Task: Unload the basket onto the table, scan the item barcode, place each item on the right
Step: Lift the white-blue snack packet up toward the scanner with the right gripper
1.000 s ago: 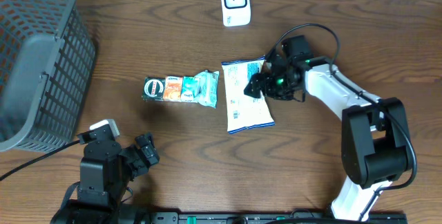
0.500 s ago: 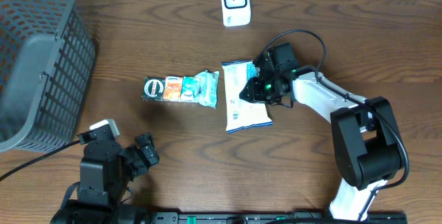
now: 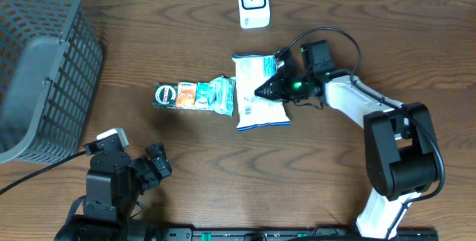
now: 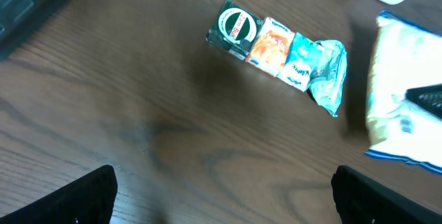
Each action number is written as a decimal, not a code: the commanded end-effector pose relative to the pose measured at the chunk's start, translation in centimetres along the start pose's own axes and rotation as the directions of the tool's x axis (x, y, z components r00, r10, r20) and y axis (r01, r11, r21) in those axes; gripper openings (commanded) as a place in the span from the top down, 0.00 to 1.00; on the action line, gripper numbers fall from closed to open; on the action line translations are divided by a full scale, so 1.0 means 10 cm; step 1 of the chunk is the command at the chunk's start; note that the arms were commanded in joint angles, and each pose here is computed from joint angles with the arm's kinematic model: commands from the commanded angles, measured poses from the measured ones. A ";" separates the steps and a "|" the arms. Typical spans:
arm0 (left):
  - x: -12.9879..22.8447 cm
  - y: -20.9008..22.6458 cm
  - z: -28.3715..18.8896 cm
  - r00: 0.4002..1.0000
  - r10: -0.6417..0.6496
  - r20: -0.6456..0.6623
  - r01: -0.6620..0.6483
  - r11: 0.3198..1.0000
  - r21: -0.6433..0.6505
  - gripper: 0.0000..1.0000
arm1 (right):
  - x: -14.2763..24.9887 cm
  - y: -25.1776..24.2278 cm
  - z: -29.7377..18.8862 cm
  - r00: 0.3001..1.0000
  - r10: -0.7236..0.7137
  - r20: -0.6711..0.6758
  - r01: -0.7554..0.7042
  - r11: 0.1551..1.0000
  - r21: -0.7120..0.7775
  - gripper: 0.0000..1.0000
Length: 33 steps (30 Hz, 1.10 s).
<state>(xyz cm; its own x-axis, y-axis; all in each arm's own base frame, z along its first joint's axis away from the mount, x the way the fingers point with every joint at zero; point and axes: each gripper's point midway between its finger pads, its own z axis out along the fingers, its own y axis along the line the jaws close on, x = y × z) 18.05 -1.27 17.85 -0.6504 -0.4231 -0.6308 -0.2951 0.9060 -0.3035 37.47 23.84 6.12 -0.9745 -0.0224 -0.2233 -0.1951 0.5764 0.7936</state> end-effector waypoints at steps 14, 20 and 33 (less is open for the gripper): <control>-0.01 0.00 -0.01 1.000 -0.001 0.008 0.001 1.000 0.000 0.02 | -0.27 1.17 -0.97 0.974 -0.157 0.166 0.201 0.934 -0.296 0.99; -0.01 0.00 -0.01 1.000 0.000 0.008 0.000 1.000 0.000 0.02 | -0.37 1.36 -1.04 0.958 -0.193 0.211 0.258 0.903 -0.344 0.99; -0.01 0.00 -0.01 1.000 -0.001 0.008 0.001 1.000 0.000 0.02 | -0.48 1.73 -1.06 0.882 -0.337 0.330 0.442 0.835 -0.327 0.99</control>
<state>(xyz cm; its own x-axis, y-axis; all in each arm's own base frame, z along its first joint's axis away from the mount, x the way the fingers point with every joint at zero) 18.06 -1.27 17.86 -0.6501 -0.4232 -0.6311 -0.2952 0.9060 -0.3034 38.35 24.69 24.46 -0.7942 0.0470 -0.6058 -0.5823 0.2258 0.7810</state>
